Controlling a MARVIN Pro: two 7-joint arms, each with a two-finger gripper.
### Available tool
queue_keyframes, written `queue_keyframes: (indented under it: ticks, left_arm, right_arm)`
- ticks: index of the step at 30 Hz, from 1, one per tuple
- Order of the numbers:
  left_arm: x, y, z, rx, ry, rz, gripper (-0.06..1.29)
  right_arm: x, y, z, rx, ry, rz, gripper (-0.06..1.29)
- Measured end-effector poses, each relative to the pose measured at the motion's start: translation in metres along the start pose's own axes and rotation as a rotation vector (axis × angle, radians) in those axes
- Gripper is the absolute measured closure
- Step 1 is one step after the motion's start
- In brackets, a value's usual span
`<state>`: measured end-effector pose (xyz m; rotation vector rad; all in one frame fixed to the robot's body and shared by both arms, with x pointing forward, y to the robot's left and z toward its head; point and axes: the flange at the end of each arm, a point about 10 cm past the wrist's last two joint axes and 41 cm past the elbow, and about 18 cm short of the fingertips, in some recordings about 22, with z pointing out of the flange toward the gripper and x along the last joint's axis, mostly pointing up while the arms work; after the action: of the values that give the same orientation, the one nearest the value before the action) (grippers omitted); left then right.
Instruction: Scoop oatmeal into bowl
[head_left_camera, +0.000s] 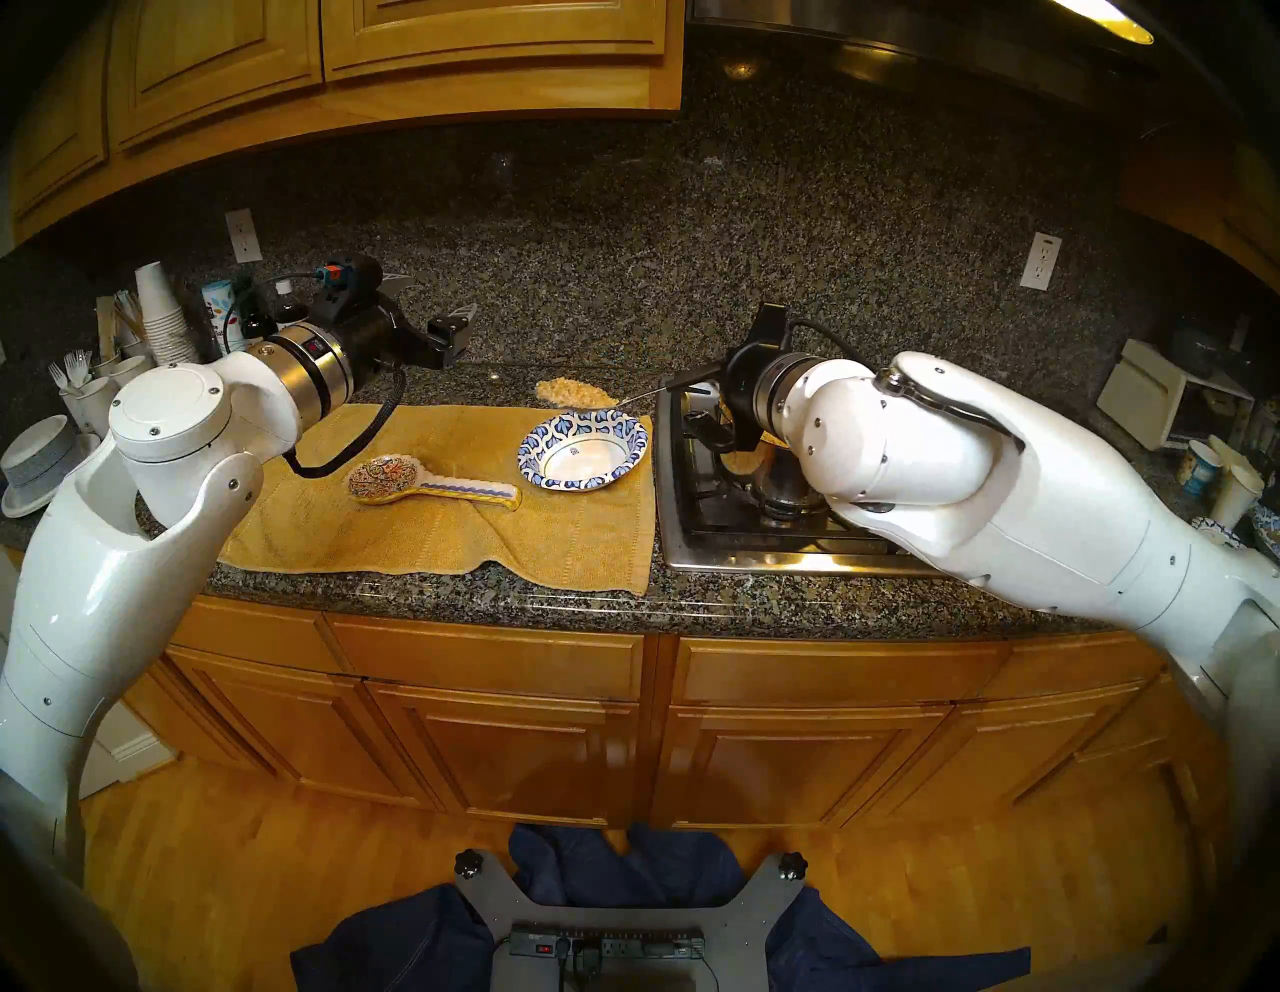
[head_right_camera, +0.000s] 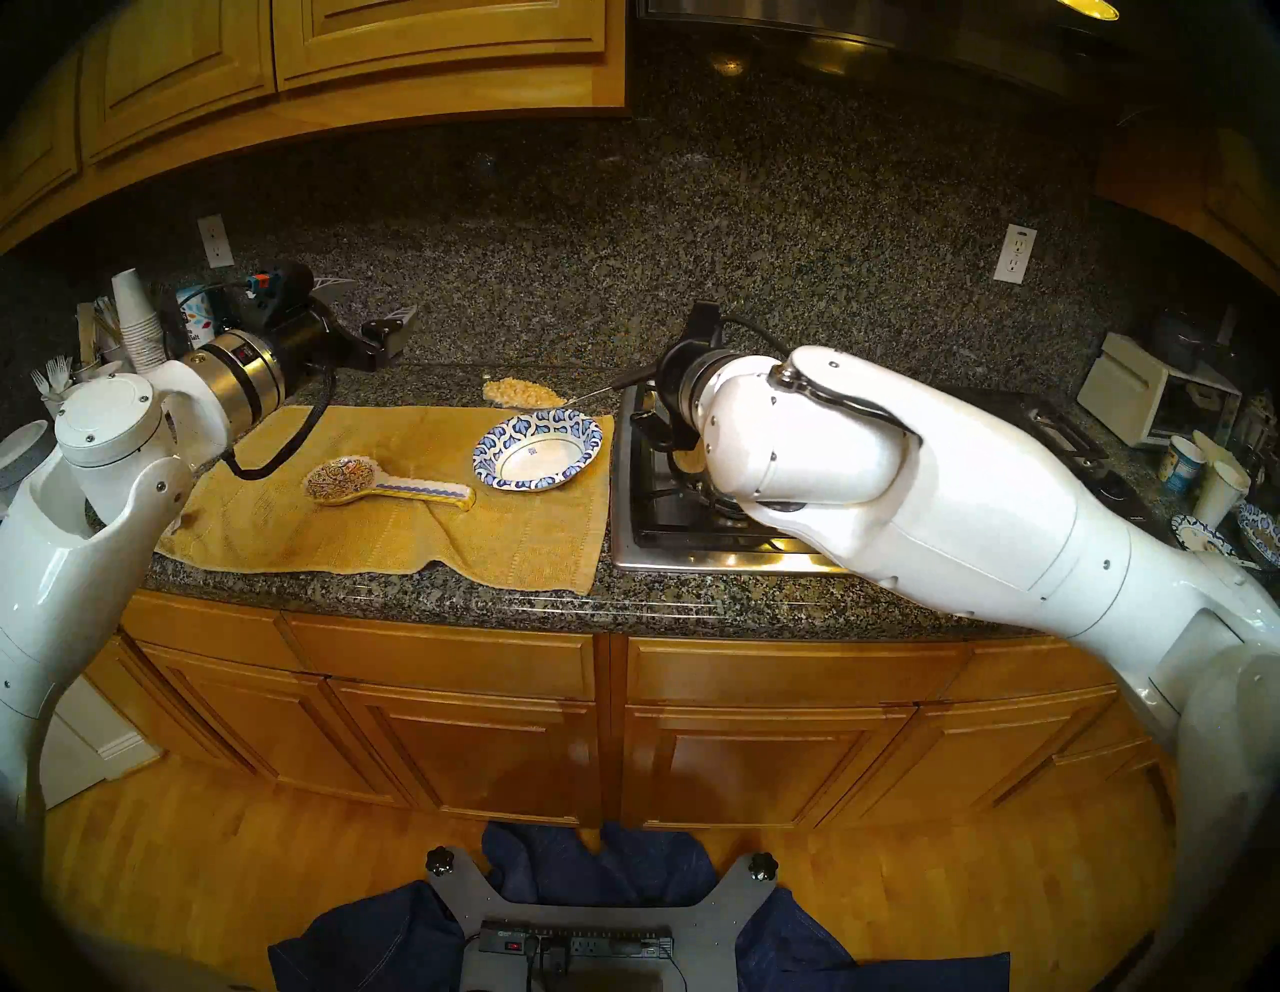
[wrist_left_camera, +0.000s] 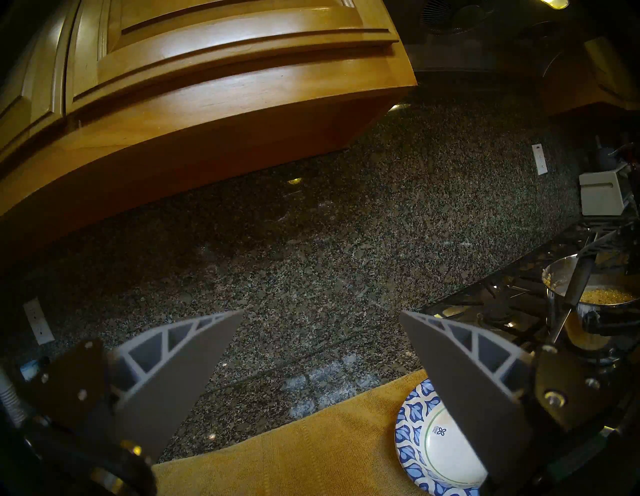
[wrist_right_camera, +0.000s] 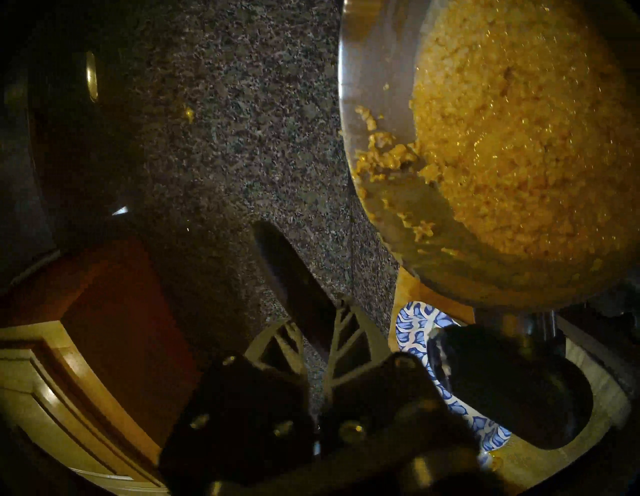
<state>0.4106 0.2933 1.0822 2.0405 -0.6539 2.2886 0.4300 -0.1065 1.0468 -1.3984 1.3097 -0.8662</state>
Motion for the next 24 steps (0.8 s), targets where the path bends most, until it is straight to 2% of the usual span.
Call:
queue_keyframes:
  ticks: [10, 14, 24]
  left_arm:
    - [0.0, 0.0, 0.0, 0.0, -0.001, 0.0, 0.0]
    - [0.0, 0.0, 0.0, 0.0, -0.001, -0.001, 0.0]
    - [0.0, 0.0, 0.0, 0.001, -0.002, -0.001, 0.0]
  right_arm:
    - [-0.017, 0.008, 0.012, 0.031, -0.006, -0.059, 1.25]
    - [-0.022, 0.01, 0.015, 0.069, -0.004, -0.11, 1.25]
    - [-0.021, 0.006, 0.016, 0.125, 0.014, -0.17, 1.25]
